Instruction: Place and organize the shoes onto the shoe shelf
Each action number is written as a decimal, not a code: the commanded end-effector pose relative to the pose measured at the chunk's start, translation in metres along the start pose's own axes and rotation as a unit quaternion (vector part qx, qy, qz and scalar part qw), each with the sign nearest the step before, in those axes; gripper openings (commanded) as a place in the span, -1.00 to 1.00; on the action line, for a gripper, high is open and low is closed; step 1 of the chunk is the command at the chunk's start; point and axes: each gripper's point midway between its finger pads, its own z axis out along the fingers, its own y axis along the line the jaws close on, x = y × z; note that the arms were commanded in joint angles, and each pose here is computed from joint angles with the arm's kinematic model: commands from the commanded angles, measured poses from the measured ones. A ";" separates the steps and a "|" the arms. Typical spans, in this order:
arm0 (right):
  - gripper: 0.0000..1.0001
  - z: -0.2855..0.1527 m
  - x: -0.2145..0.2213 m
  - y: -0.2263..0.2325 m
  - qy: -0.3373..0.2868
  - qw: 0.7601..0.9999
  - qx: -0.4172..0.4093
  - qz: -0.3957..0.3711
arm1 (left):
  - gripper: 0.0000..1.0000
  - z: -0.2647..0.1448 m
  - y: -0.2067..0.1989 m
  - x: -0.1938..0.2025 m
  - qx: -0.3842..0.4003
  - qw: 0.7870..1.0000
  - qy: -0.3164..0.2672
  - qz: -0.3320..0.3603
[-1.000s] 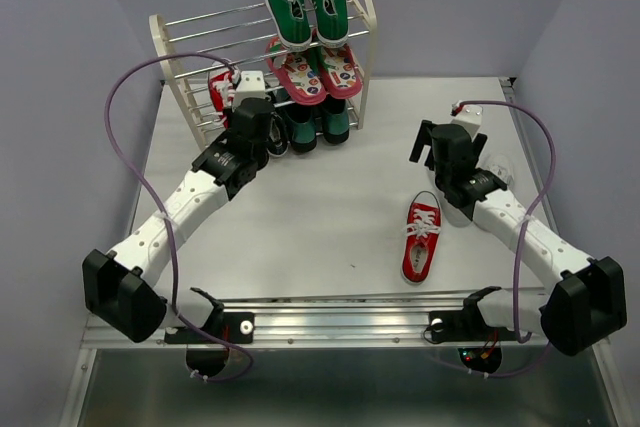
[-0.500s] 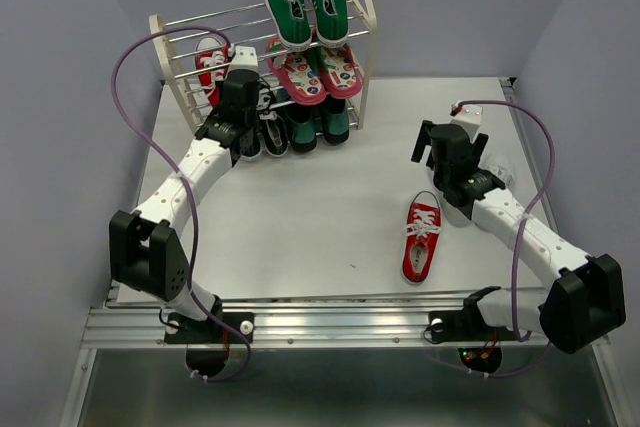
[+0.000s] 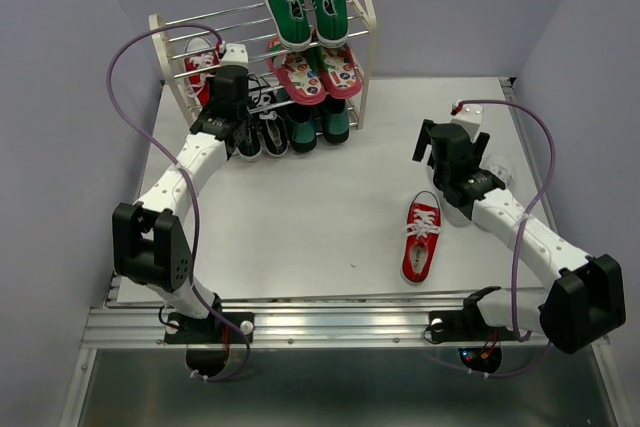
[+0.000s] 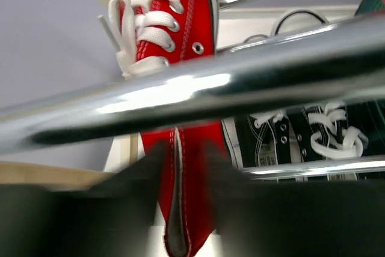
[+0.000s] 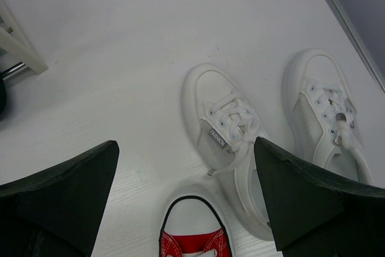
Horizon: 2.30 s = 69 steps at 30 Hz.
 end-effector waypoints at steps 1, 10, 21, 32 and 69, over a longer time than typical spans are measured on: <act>1.00 -0.005 -0.019 -0.007 -0.034 0.999 0.012 0.017 | 0.50 -0.008 0.025 -0.065 -0.036 0.994 -0.086 -0.066; 1.00 -0.015 -0.028 -0.007 -0.045 0.998 -0.009 0.032 | 0.93 -0.052 0.007 -0.079 0.068 0.985 -0.094 -0.128; 1.00 -0.028 -0.025 -0.021 -0.026 0.996 0.018 0.080 | 0.98 -0.200 -0.145 -0.045 0.349 0.918 -0.040 -0.183; 1.00 -0.007 0.004 -0.076 0.049 0.983 0.131 0.121 | 0.98 -0.348 -0.315 0.066 0.516 0.850 0.101 -0.020; 1.00 0.023 0.023 -0.100 0.129 0.975 0.133 0.123 | -1.00 -0.389 -0.394 0.180 0.518 0.817 0.222 0.123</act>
